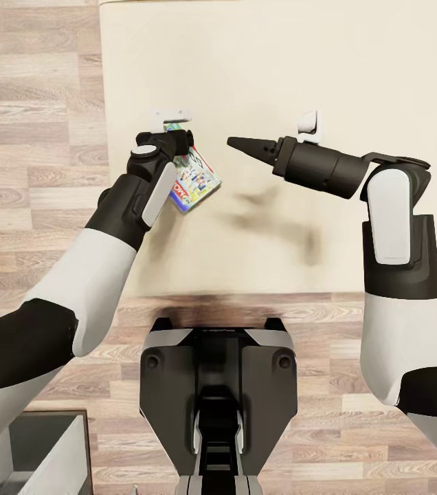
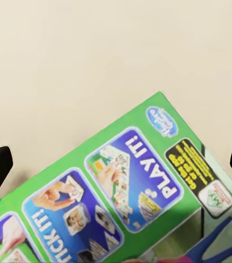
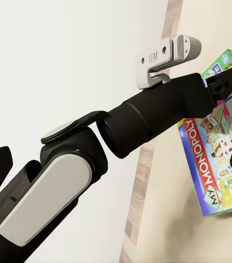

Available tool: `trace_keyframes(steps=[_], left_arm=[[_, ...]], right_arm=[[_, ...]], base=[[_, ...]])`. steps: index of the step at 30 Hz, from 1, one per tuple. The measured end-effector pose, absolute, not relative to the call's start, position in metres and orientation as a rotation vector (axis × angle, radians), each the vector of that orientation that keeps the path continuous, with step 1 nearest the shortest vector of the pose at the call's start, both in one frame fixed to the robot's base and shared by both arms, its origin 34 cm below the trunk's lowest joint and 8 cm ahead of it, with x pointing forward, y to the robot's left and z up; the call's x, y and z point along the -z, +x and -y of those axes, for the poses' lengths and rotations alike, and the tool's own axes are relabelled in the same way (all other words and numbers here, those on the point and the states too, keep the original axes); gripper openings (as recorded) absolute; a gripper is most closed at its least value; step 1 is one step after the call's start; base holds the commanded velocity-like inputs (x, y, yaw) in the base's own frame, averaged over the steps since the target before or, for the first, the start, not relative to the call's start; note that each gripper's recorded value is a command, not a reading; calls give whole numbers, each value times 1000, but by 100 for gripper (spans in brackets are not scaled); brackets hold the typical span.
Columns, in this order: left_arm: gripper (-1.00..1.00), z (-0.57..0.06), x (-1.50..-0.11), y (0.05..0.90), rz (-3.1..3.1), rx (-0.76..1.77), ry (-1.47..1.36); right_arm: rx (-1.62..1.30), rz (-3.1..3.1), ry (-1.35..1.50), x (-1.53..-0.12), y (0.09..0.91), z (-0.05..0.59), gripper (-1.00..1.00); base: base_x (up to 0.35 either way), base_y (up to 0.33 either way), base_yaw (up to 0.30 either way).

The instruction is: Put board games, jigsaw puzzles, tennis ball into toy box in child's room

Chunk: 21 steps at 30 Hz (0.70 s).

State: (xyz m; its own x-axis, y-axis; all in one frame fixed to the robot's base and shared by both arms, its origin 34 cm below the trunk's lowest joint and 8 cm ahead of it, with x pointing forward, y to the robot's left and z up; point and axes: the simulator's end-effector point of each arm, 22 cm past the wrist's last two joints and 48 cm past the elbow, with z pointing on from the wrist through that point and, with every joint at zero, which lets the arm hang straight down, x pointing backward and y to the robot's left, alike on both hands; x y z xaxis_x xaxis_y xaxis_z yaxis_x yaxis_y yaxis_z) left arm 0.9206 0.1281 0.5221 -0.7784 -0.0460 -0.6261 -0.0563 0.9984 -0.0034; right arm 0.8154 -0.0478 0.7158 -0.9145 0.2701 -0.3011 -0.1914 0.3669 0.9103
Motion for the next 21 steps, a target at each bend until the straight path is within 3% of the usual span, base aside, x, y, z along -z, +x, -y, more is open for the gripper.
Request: trace_keyframes(steps=[21], left_arm=[[100,-128,-529,926,-2446,-24,-66]], right_arm=[[-1567,-2231,68,-716,815,48,100]], base=[[-118,-8,0]])
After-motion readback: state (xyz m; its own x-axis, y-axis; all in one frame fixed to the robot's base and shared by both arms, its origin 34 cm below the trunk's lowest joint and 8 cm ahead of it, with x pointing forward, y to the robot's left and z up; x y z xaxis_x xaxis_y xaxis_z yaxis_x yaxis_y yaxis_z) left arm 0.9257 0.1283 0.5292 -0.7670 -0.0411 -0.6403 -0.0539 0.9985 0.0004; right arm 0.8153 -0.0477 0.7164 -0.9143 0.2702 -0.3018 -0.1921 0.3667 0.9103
